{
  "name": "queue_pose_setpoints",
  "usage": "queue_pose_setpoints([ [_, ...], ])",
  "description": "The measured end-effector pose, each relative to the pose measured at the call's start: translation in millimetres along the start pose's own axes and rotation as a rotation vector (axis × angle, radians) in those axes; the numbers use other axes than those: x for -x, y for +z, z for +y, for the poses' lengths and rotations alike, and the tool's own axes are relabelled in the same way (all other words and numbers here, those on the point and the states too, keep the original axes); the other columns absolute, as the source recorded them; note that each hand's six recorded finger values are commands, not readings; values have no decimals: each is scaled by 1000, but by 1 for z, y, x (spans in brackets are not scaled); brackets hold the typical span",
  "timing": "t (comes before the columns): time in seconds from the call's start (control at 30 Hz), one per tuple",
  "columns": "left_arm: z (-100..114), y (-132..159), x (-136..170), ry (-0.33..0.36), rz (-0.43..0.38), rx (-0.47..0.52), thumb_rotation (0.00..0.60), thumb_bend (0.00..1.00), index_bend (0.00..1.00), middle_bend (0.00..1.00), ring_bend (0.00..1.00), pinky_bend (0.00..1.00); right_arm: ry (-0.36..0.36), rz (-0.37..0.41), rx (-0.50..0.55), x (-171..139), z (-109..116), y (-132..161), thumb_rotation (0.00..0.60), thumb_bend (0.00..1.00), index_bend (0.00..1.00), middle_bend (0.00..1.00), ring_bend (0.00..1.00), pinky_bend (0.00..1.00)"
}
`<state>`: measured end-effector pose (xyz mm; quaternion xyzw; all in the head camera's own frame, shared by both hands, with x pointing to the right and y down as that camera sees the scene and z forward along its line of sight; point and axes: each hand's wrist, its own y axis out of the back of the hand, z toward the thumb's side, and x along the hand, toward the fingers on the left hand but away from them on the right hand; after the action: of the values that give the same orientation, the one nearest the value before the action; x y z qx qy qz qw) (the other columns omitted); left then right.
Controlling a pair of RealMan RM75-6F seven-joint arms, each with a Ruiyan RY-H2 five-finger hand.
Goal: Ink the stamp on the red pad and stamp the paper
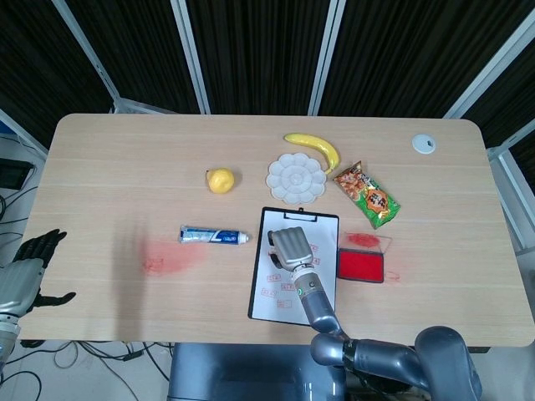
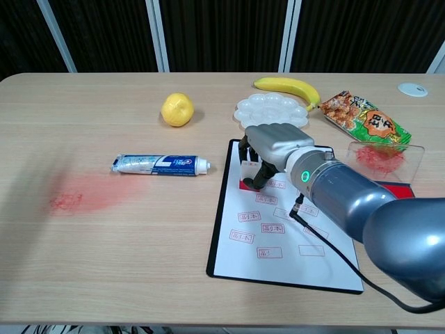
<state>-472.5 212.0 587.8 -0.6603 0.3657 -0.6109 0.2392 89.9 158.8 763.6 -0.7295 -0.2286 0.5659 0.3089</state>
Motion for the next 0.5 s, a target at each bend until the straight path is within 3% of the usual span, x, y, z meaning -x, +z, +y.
queue_pose_setpoints([
  [0.3, 0, 1, 0, 1, -2, -3, 600, 15, 0, 0, 0, 0, -28, 16, 17, 0, 14, 6, 600, 858, 919, 815, 903, 878],
  [0.5, 0, 1, 0, 3, -3, -5, 600, 15, 0, 0, 0, 0, -74, 30, 32, -2, 36, 8, 600, 857, 920, 815, 902, 878],
])
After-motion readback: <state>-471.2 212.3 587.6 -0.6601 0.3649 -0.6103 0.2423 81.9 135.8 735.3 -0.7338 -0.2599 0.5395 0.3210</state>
